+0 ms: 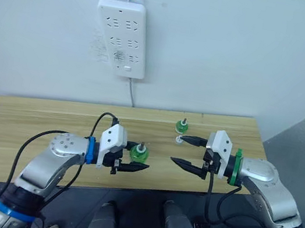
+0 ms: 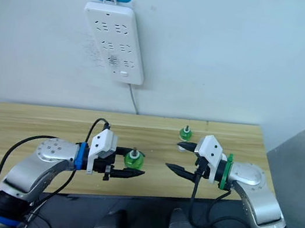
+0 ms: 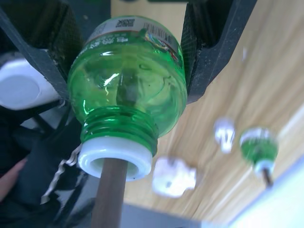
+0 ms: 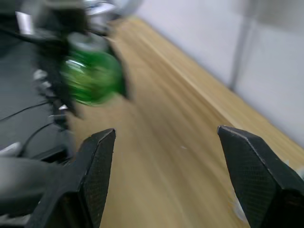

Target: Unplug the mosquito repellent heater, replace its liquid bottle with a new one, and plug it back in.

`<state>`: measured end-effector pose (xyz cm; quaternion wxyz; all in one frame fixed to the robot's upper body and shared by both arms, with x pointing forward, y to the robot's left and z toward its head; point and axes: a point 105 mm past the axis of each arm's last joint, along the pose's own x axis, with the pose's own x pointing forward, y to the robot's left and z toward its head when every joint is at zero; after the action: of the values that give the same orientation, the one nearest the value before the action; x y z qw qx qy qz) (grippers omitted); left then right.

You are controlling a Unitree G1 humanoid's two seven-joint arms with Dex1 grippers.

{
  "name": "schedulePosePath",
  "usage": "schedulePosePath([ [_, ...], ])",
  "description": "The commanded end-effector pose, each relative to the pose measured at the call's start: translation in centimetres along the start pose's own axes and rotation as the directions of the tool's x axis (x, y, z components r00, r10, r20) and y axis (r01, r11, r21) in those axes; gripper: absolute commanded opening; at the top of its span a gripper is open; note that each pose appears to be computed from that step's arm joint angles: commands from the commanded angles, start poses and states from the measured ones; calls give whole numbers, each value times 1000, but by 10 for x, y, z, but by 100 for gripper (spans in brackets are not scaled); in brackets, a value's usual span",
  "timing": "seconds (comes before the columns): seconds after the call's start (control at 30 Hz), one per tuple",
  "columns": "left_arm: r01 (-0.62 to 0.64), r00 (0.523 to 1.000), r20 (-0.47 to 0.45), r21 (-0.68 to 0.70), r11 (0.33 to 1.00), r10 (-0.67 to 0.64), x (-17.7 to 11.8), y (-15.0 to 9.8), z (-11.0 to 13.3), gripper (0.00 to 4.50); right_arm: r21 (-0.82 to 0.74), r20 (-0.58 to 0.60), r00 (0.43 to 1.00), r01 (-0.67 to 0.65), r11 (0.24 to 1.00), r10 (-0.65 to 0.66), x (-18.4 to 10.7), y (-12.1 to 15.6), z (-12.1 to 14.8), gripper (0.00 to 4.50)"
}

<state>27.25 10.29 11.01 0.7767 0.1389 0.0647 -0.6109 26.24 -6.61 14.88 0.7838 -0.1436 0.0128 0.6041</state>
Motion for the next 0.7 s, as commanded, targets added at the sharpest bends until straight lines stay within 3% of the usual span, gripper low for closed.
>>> schedulePosePath([
  [0.03, 59, 997, 51, 50, 997, -62, 11, -3, 15, 232, -3, 31, 999, -37, 999, 37, 12, 10, 19, 355],
  [0.37, 96, 990, 95, 78, 992, -103, 24, -6, 28, 232, 10, 80, 997, -12, 1000, 11, 30, 9, 30, 355],
  [0.47, 94, 990, 100, 77, 993, -101, 25, -7, 29, 232, 8, 90, 996, -22, 1000, 21, 31, 11, 31, 295],
  [0.67, 81, 991, 104, 77, 994, -89, 23, -4, 30, 232, -31, 65, 996, -63, 998, 65, 30, 17, 28, 88],
  [0.7, 80, 991, 105, 78, 994, -88, 23, -4, 30, 232, -34, 64, 996, -67, 997, 69, 30, 17, 28, 86],
])
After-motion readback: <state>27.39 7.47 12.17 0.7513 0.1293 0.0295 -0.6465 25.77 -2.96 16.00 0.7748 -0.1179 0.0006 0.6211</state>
